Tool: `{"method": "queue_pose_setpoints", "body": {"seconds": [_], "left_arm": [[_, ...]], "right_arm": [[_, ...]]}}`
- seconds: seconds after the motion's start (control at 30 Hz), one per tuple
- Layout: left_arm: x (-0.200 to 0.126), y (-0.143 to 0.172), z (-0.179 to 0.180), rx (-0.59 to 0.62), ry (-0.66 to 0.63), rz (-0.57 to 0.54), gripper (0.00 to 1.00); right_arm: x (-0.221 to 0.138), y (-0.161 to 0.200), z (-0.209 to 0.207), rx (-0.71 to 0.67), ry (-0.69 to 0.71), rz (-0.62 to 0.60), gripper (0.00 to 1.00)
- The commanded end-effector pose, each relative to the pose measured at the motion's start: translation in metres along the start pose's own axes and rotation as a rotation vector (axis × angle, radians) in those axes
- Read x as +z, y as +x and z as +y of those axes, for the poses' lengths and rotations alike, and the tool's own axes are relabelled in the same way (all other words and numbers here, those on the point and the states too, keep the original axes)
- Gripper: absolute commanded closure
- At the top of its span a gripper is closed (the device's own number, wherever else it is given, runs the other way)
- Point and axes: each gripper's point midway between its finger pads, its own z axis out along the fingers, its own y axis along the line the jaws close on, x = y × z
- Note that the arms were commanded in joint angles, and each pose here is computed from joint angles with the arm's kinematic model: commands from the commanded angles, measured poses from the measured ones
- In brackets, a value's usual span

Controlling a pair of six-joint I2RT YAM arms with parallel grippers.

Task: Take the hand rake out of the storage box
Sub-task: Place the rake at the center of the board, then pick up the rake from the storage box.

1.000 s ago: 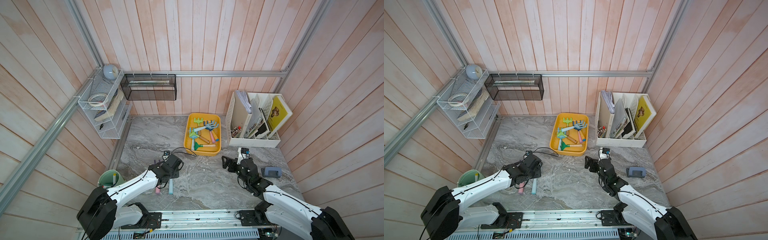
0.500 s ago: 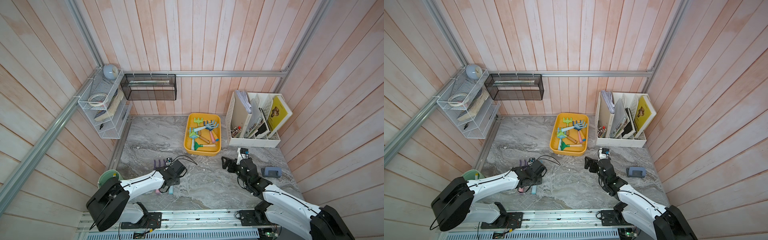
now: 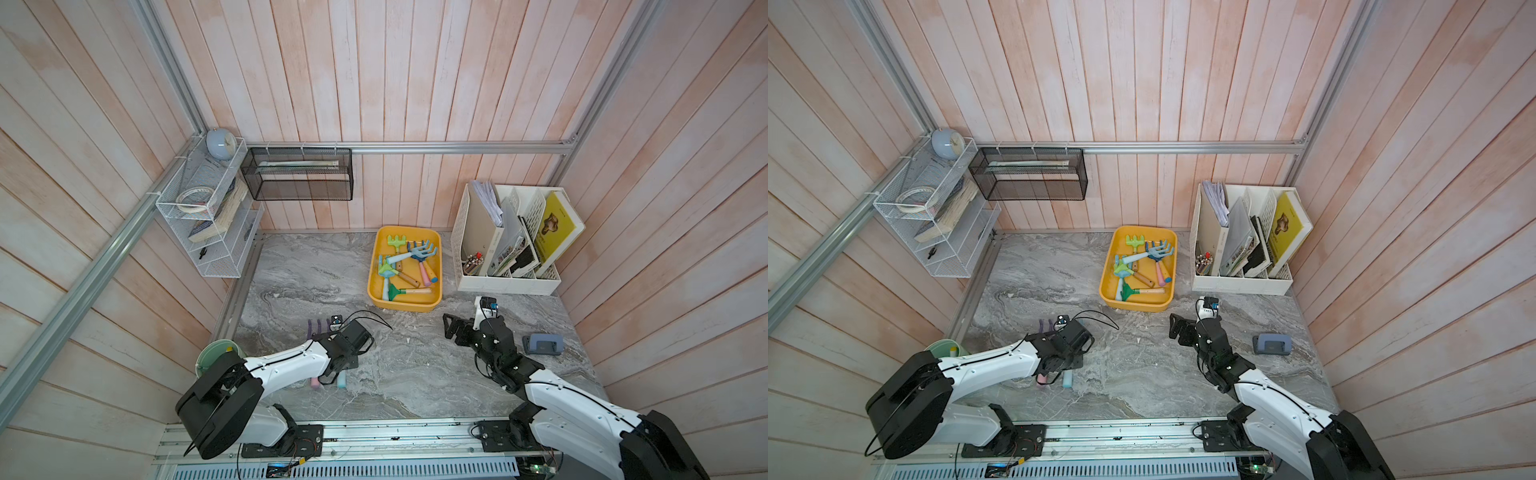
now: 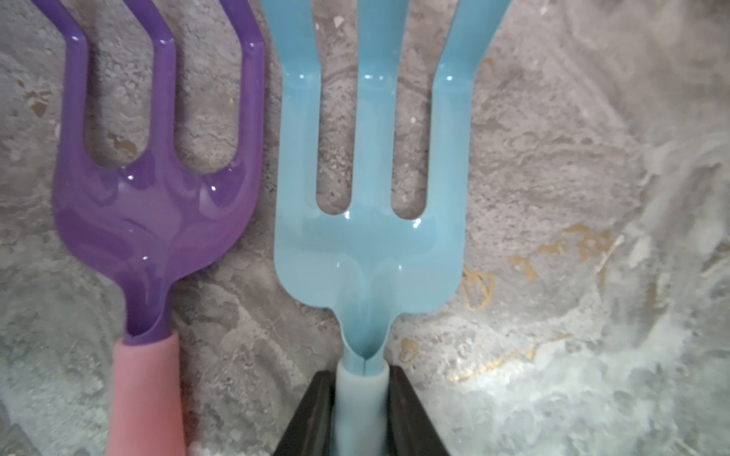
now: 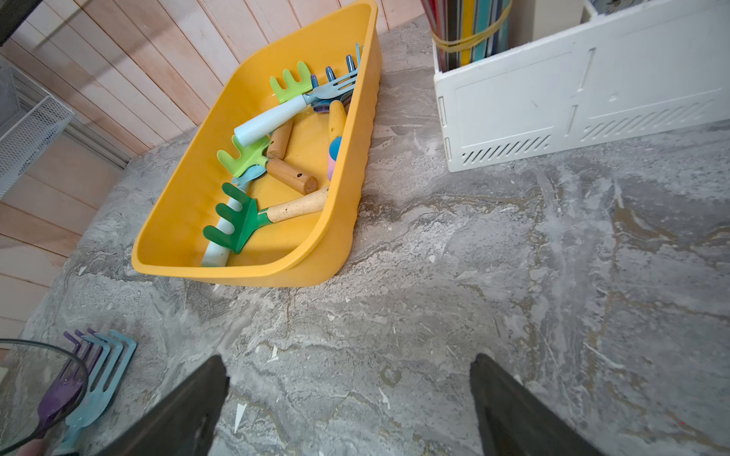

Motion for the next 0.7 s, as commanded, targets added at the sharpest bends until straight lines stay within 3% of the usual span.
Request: {"method": "queue_pose_setpoints", "body": {"seconds": [0.0,0.17,0.4,0.53,0.63,0.67], "left_arm": [[0.006,0.001,0.01,0.006,-0.038,-0.006,0.72],[0.005,-0.003,0.01,0.006,-0.036,-0.012,0.73],[-0.006,-0.013,0.002,0.014,-0.005,-0.037,0.54],[-0.03,-0.031,-0.002,0.013,0.029,-0.092,0.28],[-0.057,-0.048,-0.005,0.011,0.068,-0.157,0.16],[-0.066,-0.054,-0.006,0.007,0.088,-0.182,0.04]], "right_arm": [[0.001,0.005,-0.002,0.004,0.005,0.012,0.02],[0.002,0.006,-0.001,0.005,0.003,0.013,0.02],[0.005,0.0,0.006,-0.012,-0.01,0.015,0.02],[0.01,-0.017,0.024,-0.044,-0.039,0.02,0.03],[0.02,-0.03,0.039,-0.099,-0.034,0.04,0.08],[0.024,-0.034,0.043,-0.118,-0.031,0.048,0.09]]}}
